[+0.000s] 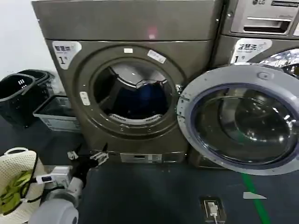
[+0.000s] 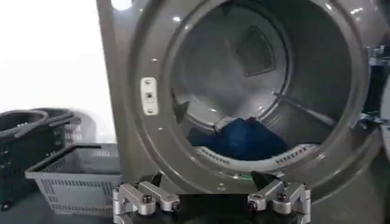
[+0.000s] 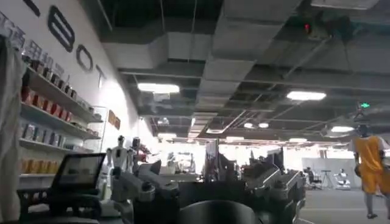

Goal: Grasp the clothes from the dryer.

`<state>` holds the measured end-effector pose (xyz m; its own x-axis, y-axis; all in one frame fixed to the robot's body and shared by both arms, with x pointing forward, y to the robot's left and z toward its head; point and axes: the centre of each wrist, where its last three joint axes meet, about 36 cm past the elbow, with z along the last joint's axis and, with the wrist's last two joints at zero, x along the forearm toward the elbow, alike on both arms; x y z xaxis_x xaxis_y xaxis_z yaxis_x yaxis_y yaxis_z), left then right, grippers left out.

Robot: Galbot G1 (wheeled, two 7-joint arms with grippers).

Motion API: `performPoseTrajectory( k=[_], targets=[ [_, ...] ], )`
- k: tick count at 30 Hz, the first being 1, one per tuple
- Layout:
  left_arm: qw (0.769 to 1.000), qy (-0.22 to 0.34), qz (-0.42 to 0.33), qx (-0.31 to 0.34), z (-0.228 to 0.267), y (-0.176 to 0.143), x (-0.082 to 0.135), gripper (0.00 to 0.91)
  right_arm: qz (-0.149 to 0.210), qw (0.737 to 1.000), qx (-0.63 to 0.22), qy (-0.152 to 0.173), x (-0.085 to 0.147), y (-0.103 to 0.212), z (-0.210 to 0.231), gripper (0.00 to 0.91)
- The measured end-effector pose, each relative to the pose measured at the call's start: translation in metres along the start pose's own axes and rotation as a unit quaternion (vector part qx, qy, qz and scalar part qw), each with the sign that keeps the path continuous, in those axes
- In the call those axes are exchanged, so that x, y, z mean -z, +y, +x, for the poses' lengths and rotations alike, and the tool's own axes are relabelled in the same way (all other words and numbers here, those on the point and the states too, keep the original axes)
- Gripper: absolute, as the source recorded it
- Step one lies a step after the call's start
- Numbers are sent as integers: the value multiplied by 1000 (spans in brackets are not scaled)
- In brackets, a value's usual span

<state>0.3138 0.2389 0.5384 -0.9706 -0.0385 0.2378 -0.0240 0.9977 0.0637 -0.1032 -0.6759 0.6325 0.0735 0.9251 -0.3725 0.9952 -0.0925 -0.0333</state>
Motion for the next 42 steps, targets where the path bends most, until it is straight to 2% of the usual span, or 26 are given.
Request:
performPoseTrajectory(
  k=[16, 42],
  targets=[
    [1000, 4, -6, -2, -2, -2, -2, 907, -1, 1000, -17, -9, -10, -3, 0, 907],
    [1000, 7, -15, -10, -10, -4, -4, 907, -14, 999, -39, -22, -10, -4, 2, 907]
  ],
)
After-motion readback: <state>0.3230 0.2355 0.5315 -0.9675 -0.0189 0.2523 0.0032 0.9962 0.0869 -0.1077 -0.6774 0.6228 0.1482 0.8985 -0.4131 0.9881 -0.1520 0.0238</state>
